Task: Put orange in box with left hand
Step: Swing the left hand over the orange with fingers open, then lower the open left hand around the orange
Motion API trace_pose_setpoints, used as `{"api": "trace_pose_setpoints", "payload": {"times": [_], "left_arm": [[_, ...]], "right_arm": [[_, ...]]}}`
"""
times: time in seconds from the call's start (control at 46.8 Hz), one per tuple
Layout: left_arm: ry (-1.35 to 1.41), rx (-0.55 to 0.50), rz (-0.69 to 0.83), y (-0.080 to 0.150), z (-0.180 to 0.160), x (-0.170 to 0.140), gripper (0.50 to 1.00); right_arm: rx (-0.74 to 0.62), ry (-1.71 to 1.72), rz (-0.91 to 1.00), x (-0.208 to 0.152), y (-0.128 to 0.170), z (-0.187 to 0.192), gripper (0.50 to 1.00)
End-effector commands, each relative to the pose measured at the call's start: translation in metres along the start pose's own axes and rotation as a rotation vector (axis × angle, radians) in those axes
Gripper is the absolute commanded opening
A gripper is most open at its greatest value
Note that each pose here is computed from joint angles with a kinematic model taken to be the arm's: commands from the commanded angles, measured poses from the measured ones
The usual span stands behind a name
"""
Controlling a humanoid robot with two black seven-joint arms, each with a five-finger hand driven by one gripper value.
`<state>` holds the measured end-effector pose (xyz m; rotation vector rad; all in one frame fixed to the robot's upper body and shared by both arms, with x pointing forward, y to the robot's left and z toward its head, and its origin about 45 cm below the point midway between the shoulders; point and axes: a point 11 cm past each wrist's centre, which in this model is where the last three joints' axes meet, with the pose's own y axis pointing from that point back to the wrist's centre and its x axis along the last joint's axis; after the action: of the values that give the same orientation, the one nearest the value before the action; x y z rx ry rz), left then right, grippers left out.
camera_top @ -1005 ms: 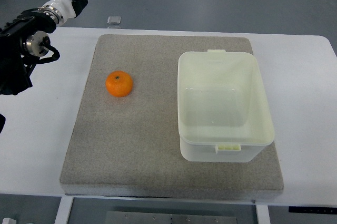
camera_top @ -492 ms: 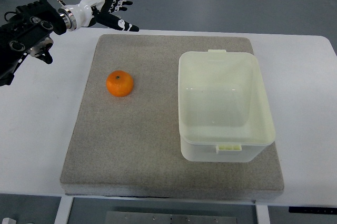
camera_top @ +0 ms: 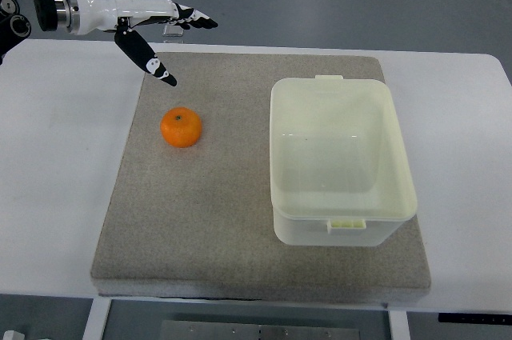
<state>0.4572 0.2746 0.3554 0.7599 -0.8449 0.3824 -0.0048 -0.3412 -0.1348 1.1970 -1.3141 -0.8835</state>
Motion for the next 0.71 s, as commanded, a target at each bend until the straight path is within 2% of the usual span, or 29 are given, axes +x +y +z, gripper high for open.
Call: {"api": "trace_pose_setpoints", "payload": {"times": [0.0,0.214,0.406,0.684], "left_arm": [[-0.113,0.015,-0.056,0.007,0.001,-0.006,0.988],[-0.238,-0.026,-0.161,0.016,0.013,-0.022,0.99],[-0.362,0.039,-0.269,0.011,0.003,-0.041,0.99],[-0.382,0.025,-0.214,-0.005,0.001,-0.039,0.99]], "right_arm": [[0.0,0.0,0.0,0.0,0.0,0.0,0.932],[0.0,0.0,0.0,0.0,0.0,0.0,0.932],[0.0,0.0,0.0,0.0,0.0,0.0,0.932],[0.0,0.0,0.0,0.0,0.0,0.0,0.932]]}}
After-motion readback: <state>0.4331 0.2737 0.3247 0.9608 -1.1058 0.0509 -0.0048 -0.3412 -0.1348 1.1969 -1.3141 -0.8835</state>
